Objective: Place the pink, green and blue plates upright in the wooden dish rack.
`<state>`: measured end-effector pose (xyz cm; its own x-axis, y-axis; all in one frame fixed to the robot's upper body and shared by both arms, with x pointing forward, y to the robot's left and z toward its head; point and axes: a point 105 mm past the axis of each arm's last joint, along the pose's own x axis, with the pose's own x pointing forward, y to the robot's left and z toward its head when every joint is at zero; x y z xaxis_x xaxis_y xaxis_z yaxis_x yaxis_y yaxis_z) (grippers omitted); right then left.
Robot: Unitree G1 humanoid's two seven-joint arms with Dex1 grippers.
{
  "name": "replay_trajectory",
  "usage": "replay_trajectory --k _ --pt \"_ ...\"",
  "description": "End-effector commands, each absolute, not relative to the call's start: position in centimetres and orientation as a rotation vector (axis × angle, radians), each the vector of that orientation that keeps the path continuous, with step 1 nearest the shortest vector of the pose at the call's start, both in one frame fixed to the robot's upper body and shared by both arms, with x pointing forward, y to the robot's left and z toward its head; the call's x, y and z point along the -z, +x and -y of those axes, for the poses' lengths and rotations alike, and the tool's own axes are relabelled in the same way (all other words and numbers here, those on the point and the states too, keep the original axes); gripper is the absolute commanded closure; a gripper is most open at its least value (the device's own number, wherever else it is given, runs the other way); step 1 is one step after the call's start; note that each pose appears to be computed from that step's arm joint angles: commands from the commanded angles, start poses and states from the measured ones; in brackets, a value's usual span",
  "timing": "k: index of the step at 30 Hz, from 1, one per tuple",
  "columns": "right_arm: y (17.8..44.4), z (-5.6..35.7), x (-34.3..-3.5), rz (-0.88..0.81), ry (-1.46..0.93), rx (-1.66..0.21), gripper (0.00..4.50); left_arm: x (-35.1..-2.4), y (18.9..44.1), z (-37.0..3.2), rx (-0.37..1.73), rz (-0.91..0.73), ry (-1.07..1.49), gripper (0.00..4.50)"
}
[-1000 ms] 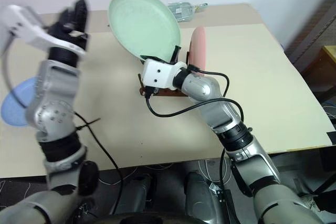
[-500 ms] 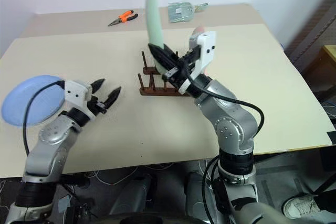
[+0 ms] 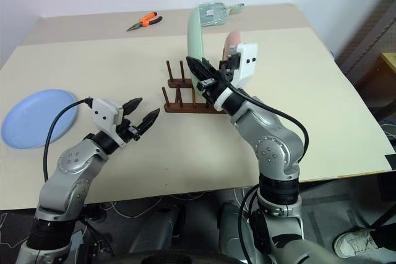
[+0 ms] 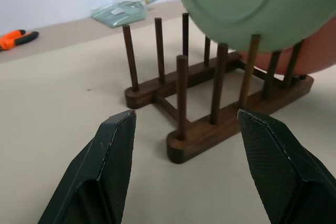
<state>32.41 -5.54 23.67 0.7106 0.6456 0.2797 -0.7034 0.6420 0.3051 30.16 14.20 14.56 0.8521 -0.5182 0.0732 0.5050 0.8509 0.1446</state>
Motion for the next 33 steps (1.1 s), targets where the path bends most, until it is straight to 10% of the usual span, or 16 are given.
replay_trajectory --k 1,4,7,16,20,33 --pt "32.4 5.4 -24.9 0.183 0.402 -0.781 3.77 -15.7 29.9 -13.8 0.551 0.160 0.137 1.27" --pt "32.5 5.4 -25.5 0.223 0.325 -0.768 2.50 -15.6 30.0 -13.8 0.548 0.153 0.134 1.27" --pt "32.3 5.3 -26.5 0.313 0.086 -0.757 0.92 -15.4 30.2 -14.3 0.521 0.140 0.122 0.34" --pt "31.7 5.3 -29.6 0.540 -0.351 -0.752 0.90 -16.0 33.0 -23.2 -0.014 0.141 0.016 0.04" --pt "31.2 4.3 -29.1 0.530 -0.399 -0.830 0.05 -15.8 32.4 -29.1 -0.375 0.126 -0.198 0.00" --pt "29.7 0.2 -26.8 0.581 -0.497 -1.022 0.05 -14.3 23.0 -40.3 -1.187 0.118 -0.480 0.00"
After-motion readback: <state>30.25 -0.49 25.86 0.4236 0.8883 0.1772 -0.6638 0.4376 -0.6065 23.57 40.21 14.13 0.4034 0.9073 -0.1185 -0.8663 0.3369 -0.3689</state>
